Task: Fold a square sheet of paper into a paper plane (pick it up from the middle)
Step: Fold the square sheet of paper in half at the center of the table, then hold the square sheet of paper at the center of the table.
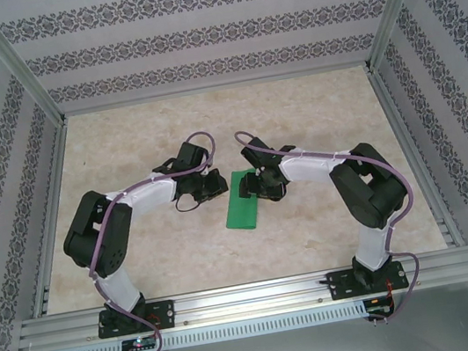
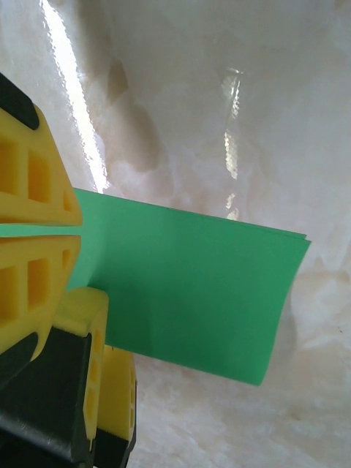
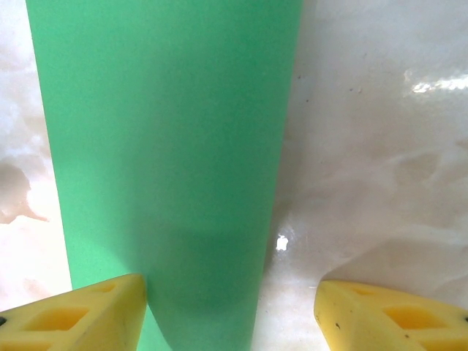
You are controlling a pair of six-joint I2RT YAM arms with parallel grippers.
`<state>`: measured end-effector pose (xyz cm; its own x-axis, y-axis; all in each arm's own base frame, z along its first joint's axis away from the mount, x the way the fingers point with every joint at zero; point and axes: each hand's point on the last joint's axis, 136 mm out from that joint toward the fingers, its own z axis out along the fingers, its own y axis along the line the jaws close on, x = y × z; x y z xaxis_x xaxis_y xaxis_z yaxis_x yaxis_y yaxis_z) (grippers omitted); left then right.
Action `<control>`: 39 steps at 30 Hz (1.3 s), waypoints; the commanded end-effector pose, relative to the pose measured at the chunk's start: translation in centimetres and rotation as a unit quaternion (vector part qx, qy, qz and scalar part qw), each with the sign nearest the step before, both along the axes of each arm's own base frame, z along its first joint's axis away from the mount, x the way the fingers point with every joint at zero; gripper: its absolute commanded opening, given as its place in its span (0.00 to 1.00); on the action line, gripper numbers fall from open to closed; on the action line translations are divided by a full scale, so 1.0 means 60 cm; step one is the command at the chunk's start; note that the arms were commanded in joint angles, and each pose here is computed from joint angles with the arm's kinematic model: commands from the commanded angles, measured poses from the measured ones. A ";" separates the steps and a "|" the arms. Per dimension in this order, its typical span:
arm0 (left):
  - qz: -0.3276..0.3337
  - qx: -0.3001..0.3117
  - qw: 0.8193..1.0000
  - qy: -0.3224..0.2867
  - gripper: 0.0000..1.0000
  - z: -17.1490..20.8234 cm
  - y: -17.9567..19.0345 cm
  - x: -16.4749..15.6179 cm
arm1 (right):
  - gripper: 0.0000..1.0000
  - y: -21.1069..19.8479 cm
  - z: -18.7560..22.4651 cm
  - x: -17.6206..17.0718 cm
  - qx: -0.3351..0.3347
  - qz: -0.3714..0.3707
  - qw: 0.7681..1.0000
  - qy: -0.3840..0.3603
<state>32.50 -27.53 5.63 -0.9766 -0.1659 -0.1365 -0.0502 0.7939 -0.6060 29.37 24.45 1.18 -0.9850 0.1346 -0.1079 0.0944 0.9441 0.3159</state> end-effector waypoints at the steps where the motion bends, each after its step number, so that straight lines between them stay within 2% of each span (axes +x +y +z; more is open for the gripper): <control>1: 0.001 -0.022 1.000 -0.011 0.12 0.014 -0.013 0.015 | 0.66 -0.002 -0.082 -0.033 -0.026 0.020 0.999 0.040; 14: -0.021 -0.039 0.999 0.009 0.12 0.002 -0.036 0.009 | 0.66 -0.006 -0.087 -0.035 -0.033 0.021 0.998 0.046; 27: -0.048 -0.011 0.998 0.043 0.08 -0.042 -0.056 -0.010 | 0.66 -0.008 -0.090 -0.038 -0.035 0.021 0.998 0.048; 35: -0.045 0.022 0.997 0.064 0.07 -0.083 -0.042 -0.023 | 0.67 -0.004 -0.087 -0.036 -0.032 0.022 0.998 0.045; 39: -0.045 0.037 0.996 0.066 0.07 -0.093 -0.034 -0.027 | 0.68 0.006 -0.063 -0.024 -0.015 0.020 0.999 0.026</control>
<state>31.98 -30.14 1.94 -0.9945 -0.0971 -0.0383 -0.0548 0.7981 -0.6000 29.39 24.55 1.33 -0.9855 0.1303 -0.1082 0.0913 0.9469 0.3083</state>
